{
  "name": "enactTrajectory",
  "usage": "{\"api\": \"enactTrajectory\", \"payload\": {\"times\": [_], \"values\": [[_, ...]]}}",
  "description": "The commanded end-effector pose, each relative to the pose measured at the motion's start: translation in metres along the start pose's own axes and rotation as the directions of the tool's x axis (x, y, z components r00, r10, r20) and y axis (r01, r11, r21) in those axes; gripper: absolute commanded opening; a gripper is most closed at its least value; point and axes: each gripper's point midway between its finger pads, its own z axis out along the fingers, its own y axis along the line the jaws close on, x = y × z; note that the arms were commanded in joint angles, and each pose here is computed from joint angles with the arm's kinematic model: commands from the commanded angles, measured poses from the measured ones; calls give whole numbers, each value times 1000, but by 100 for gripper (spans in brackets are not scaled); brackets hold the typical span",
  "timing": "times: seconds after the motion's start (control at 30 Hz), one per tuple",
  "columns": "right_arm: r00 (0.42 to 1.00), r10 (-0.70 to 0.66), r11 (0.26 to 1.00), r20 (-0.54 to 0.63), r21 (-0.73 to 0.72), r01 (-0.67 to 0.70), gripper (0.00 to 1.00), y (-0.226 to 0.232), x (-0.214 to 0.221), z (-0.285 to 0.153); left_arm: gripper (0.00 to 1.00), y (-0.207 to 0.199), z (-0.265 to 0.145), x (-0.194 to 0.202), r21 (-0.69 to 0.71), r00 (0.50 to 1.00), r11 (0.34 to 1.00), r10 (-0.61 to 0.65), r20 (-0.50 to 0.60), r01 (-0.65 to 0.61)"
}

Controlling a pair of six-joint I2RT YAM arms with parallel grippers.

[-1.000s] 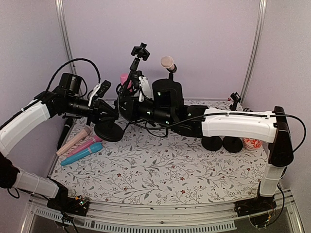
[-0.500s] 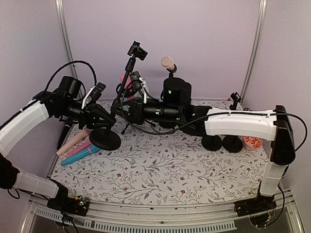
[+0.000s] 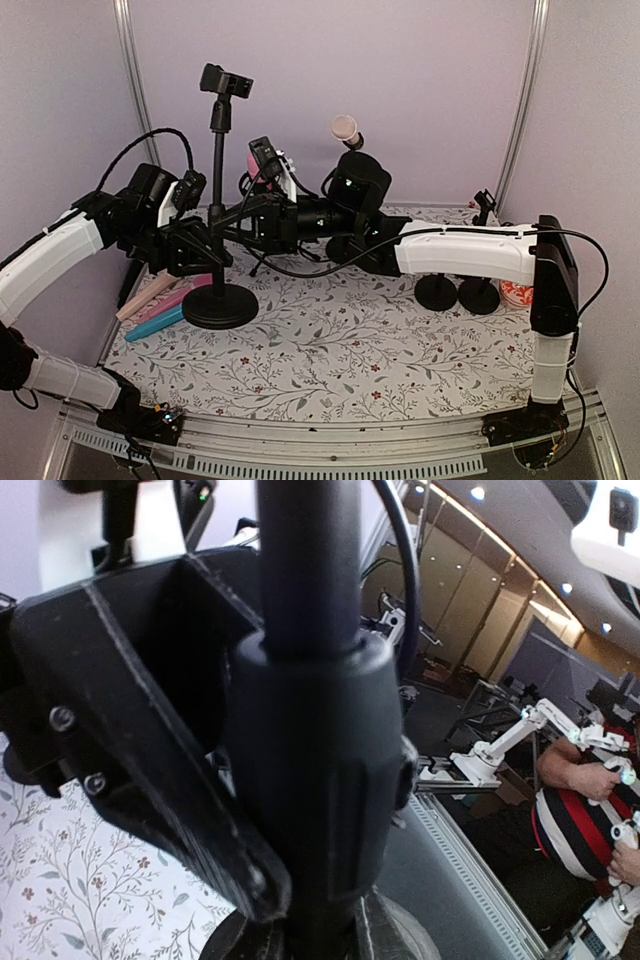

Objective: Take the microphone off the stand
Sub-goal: Unscrew the knob on the stand of the microphone stand.

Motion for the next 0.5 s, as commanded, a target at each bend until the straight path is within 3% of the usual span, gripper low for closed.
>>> {"api": "enactTrajectory", "payload": {"times": [0.0,0.23,0.27,0.3,0.4,0.47], "values": [[989,-129,947,74,-286,145,0,90,-43,15,0,17,10,13,1,997,998,61,-38,-61],[994,-99,957,50,-268,109,1,80,-36,9,0,16,10,10,-14,995,996,84,-44,-85],[994,-86,966,61,-241,99,9,75,-38,6,0,15,9,8,-16,995,995,93,-43,-94],[995,-69,975,73,-204,83,25,68,-38,2,0,17,8,7,-32,993,994,103,-51,-105],[991,-27,999,134,-16,30,60,41,-47,-15,0,19,1,3,-84,988,986,137,-69,-142],[986,-34,990,164,141,10,75,21,-49,-25,0,21,-2,0,-109,986,981,151,-75,-159]]}}
